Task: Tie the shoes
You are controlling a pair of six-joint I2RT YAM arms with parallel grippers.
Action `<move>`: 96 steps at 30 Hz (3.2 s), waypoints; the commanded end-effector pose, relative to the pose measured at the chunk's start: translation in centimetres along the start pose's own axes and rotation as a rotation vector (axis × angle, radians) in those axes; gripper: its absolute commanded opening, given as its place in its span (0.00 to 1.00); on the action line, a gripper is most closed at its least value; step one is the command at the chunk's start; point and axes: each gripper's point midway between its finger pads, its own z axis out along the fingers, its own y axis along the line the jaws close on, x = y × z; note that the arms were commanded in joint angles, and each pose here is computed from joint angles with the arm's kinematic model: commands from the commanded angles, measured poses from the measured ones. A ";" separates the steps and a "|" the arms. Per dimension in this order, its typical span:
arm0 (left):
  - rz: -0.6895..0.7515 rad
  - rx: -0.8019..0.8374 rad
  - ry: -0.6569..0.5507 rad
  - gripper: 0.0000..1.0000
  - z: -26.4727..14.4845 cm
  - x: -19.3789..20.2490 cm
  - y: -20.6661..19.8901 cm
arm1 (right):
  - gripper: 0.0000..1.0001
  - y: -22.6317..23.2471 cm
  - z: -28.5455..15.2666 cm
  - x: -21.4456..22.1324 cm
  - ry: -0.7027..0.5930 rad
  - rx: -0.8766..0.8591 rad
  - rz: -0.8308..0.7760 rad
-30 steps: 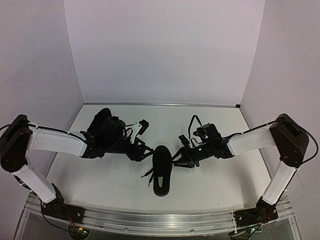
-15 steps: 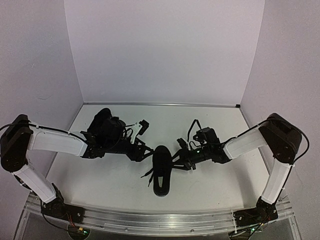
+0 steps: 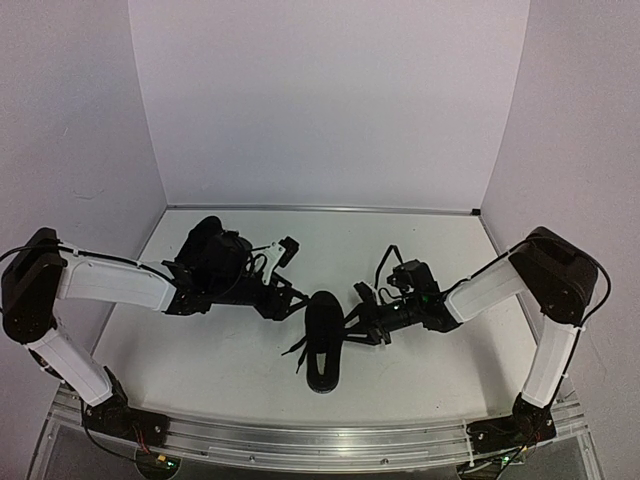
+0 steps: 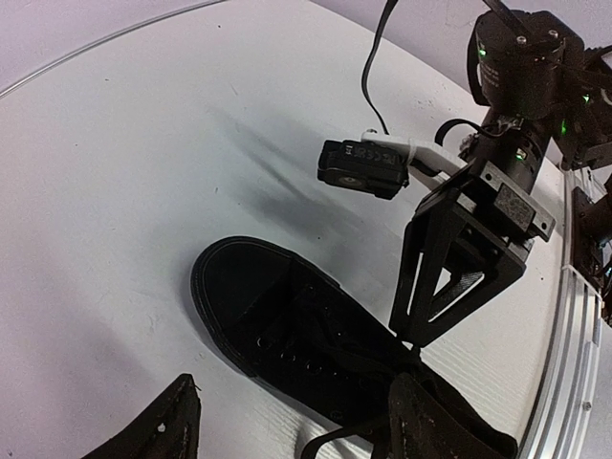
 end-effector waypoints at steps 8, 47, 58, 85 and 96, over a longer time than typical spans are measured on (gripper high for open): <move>-0.036 -0.012 -0.037 0.67 1.3 -2.5 1.2 | 0.08 1.6 0.1 0.1 0.005 -0.070 -0.022; -0.214 0.293 0.181 0.10 6.5 1.4 -2.3 | 0.00 3.5 -1.5 0.1 -0.039 -0.068 -0.083; -0.229 0.112 0.059 0.00 4.3 0.5 1.3 | 0.00 0.4 -3.1 1.7 -0.071 0.079 -0.041; -0.285 -0.053 0.051 0.00 2.9 3.2 5.0 | 0.00 -6.0 -6.0 1.8 -0.127 0.280 0.051; -0.278 0.120 0.030 0.00 2.3 2.2 1.1 | 0.00 -3.4 -5.7 -1.4 -0.123 0.246 -0.040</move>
